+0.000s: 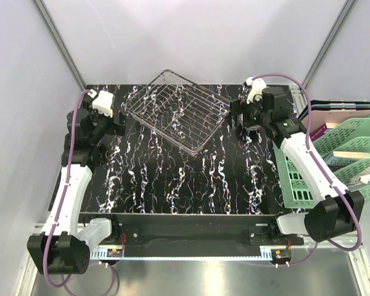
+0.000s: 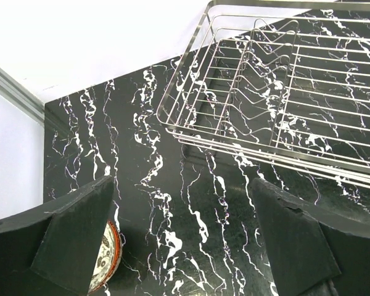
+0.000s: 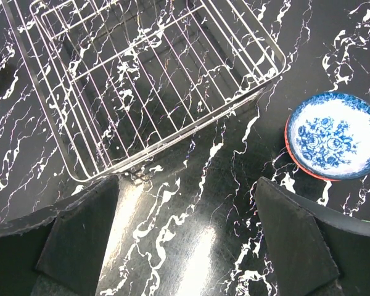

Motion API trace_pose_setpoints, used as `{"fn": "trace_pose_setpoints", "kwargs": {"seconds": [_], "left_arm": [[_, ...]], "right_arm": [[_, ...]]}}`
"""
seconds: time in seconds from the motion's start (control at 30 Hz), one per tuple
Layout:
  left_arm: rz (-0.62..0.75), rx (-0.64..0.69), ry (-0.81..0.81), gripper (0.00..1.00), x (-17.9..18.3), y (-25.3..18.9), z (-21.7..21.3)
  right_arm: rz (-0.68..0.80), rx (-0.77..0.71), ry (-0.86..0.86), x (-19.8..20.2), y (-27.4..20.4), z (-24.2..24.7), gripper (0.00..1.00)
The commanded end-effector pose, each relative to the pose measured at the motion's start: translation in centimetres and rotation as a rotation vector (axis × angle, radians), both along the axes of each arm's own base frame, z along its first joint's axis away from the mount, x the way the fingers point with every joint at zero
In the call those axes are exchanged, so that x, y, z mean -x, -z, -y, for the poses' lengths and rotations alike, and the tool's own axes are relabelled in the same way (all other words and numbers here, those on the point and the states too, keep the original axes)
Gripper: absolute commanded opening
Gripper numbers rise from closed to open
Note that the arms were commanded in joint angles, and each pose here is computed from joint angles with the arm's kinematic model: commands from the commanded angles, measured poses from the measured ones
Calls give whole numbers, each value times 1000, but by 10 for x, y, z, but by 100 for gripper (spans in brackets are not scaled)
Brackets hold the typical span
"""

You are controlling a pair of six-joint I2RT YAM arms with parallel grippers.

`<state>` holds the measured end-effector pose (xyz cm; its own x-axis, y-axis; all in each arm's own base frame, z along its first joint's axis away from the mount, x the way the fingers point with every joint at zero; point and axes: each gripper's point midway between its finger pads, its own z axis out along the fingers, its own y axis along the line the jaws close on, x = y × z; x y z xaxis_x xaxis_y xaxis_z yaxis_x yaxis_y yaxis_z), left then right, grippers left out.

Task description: Load the bowls into the dish rack

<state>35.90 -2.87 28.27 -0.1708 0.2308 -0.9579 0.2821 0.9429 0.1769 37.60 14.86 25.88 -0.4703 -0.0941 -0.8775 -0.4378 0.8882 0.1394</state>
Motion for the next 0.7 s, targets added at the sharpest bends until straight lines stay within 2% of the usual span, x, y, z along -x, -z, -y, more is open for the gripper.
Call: {"fn": "trace_pose_setpoints", "kwargs": {"seconds": [0.0,0.3,0.4,0.5,0.67], "left_arm": [[45,33,-14,99,-2,-15,-1],[26,0,-9,99,-13,-9,-3],[-10,-81,30,99,-32,3,-4],[-61,-121,36,99,-69,16,-8],[-58,-163,82,99,-119,23,-6]], "right_arm": [[53,7,1,0,-23,2,100],[5,1,10,-9,-9,-2,100],[-52,-19,38,-26,0,-8,100],[-116,-34,64,-45,16,-16,99],[-189,-21,111,-76,46,-23,94]]}}
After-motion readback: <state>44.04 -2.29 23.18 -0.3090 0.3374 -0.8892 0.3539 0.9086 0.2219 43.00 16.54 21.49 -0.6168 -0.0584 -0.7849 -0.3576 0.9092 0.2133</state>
